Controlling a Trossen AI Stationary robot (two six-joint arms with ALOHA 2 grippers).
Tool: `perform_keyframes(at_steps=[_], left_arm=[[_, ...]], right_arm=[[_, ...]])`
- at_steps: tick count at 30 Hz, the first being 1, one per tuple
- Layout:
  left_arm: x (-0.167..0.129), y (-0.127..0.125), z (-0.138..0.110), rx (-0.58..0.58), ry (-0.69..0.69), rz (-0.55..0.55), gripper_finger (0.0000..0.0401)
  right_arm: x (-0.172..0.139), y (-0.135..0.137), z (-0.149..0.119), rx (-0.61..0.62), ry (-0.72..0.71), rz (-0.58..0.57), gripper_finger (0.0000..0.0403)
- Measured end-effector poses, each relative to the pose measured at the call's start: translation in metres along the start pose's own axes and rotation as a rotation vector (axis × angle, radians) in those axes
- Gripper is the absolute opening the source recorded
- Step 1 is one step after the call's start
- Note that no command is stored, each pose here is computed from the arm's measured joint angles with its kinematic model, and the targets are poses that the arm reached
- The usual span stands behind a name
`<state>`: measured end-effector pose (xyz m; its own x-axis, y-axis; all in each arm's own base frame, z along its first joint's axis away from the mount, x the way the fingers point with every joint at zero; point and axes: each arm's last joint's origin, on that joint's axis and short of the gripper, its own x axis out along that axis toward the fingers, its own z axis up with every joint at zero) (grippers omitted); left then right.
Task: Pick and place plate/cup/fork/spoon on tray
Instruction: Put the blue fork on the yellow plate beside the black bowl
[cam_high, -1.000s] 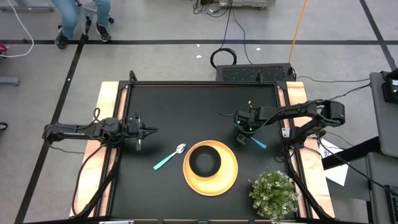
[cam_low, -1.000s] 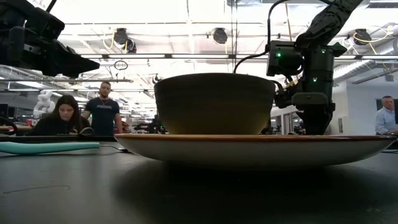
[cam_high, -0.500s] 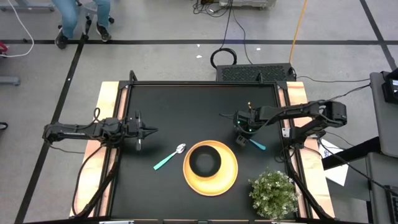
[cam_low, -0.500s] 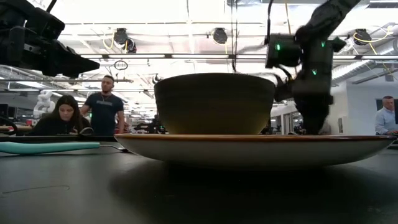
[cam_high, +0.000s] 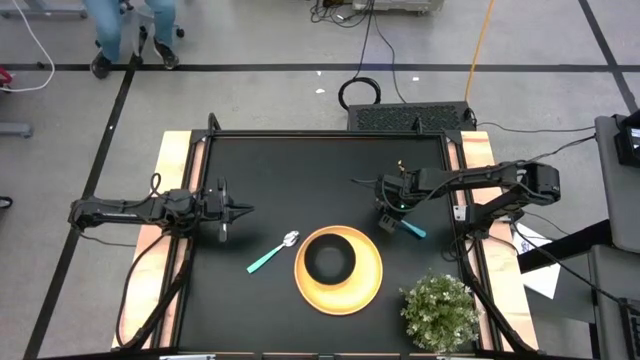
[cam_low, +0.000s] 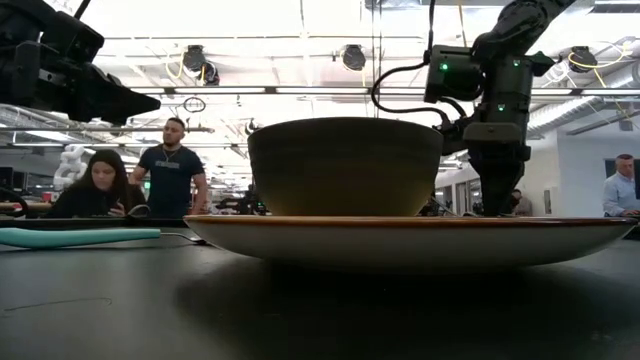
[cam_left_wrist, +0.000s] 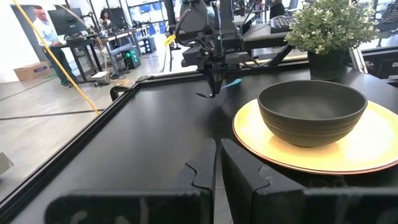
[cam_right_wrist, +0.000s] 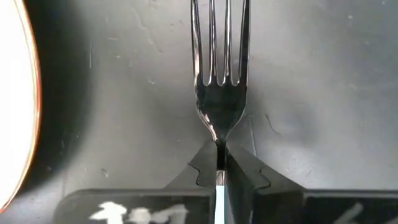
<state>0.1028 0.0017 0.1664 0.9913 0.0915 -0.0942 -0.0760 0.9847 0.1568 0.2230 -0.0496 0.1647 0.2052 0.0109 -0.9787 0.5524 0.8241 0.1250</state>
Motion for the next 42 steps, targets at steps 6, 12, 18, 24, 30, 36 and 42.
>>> perform_keyframes(at_steps=[6,12,18,24,30,36,42], left_arm=[[0.0,0.0,0.0,0.0,0.0,0.0,0.0031],[0.0,0.0,0.0,0.0,0.0,0.0,0.0031],[0.0,0.0,0.0,0.0,-0.001,0.0,0.0031],[0.0,0.0,0.0,0.0,-0.001,0.0,0.0031],[0.0,0.0,0.0,-0.001,-0.001,0.0,0.0031],[0.0,0.0,0.0,-0.003,-0.001,0.0,0.0031],[0.0,0.0,0.0,-0.004,-0.001,0.0,0.0031]], right_arm=[[0.0,0.0,0.0,0.001,-0.002,-0.001,0.0004],[-0.001,0.0,0.0,-0.002,0.001,-0.003,0.0004],[-0.012,0.003,0.007,-0.016,-0.004,-0.004,0.0004],[-0.034,0.01,0.022,-0.054,-0.037,0.006,0.0004],[-0.051,0.014,0.031,-0.081,-0.073,-0.007,0.0004],[-0.052,0.014,0.031,-0.084,-0.069,-0.012,0.0004],[-0.052,0.014,0.031,-0.084,-0.067,-0.012,0.0004]])
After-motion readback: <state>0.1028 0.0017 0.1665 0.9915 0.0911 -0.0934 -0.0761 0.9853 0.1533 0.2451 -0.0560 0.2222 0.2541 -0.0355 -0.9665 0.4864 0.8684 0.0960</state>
